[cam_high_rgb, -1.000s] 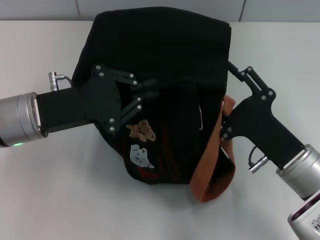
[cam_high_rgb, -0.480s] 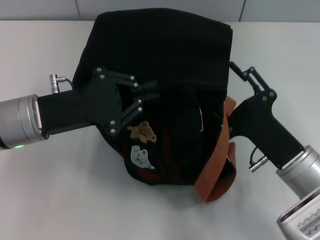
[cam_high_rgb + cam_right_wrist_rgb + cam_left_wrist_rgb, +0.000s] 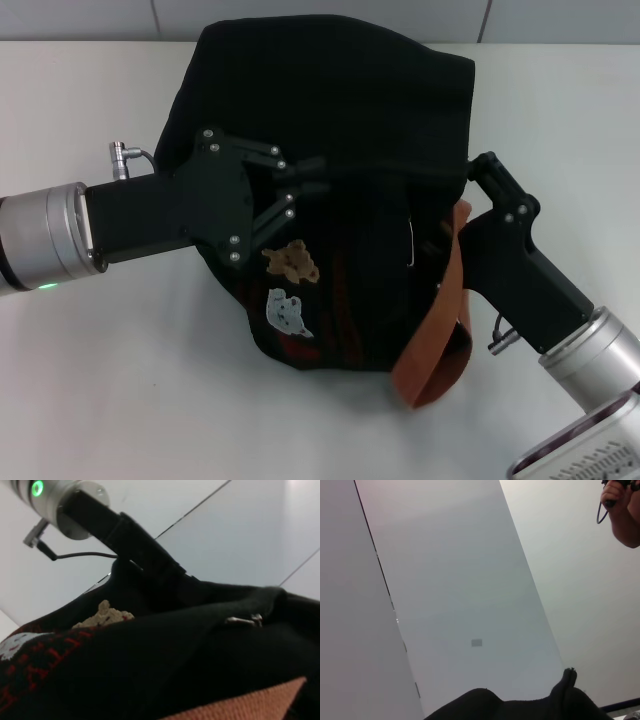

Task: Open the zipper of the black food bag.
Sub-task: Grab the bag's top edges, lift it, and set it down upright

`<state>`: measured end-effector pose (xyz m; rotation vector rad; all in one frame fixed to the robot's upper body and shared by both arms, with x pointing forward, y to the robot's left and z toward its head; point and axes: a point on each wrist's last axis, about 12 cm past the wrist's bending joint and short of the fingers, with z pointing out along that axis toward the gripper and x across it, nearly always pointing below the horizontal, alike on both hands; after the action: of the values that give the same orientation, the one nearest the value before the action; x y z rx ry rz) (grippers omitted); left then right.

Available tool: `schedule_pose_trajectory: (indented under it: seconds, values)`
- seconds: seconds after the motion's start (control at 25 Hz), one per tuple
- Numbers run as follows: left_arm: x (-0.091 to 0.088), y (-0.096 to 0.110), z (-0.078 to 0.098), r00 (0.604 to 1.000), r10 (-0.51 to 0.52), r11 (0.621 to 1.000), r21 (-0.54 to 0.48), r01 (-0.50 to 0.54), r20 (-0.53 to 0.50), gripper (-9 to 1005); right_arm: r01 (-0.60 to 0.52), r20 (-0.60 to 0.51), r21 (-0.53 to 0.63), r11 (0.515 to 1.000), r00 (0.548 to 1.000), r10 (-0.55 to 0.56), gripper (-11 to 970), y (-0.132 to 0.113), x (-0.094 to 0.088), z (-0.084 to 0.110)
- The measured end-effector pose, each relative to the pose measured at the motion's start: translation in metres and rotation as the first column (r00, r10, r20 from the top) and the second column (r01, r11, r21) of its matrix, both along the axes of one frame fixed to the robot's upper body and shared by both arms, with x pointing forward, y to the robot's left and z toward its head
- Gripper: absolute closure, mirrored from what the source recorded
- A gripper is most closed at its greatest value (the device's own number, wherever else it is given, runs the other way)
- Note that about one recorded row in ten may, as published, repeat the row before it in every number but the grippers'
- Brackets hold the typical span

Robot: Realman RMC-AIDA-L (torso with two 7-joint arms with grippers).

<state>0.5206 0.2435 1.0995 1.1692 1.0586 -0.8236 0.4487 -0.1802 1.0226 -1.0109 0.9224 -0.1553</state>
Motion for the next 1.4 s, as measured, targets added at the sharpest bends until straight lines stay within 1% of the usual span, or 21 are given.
schedule_pose_trajectory:
  seconds: [0.12, 0.32, 0.52, 0.84, 1.0, 1.4]
  values:
    - [0.0, -0.001, 0.0, 1.0, -0.002, 1.0, -0.002, 0.002, -0.004, 909, 0.0, 0.024, -0.017, 1.0, 1.0, 0.0, 172, 0.003, 0.001, 0.001]
    - [0.0, -0.002, -0.001, 1.0, -0.005, 1.0, -0.001, 0.005, -0.009, 909, -0.015, 0.04, -0.01, 1.0, 0.999, 0.015, 172, 0.005, 0.0, 0.004]
    - [0.0, -0.003, -0.002, 1.0, -0.003, 1.0, 0.001, 0.003, -0.012, 909, -0.016, 0.033, 0.025, 1.0, 0.999, 0.015, 172, 0.003, -0.001, 0.005]
    - [0.003, -0.004, -0.002, 1.0, 0.001, 1.0, 0.008, -0.001, -0.01, 909, -0.03, -0.011, 0.135, 0.99, 0.999, 0.032, 172, -0.009, 0.0, 0.009]
    - [0.004, -0.005, -0.001, 1.0, -0.002, 1.0, 0.01, 0.002, -0.008, 909, -0.035, -0.017, 0.137, 0.99, 0.999, 0.037, 173, -0.011, 0.001, 0.008]
    - [0.006, -0.007, 0.0, 1.0, -0.005, 1.0, 0.01, 0.005, -0.006, 909, -0.053, -0.017, 0.118, 0.992, 0.998, 0.055, 341, -0.009, 0.002, 0.008]
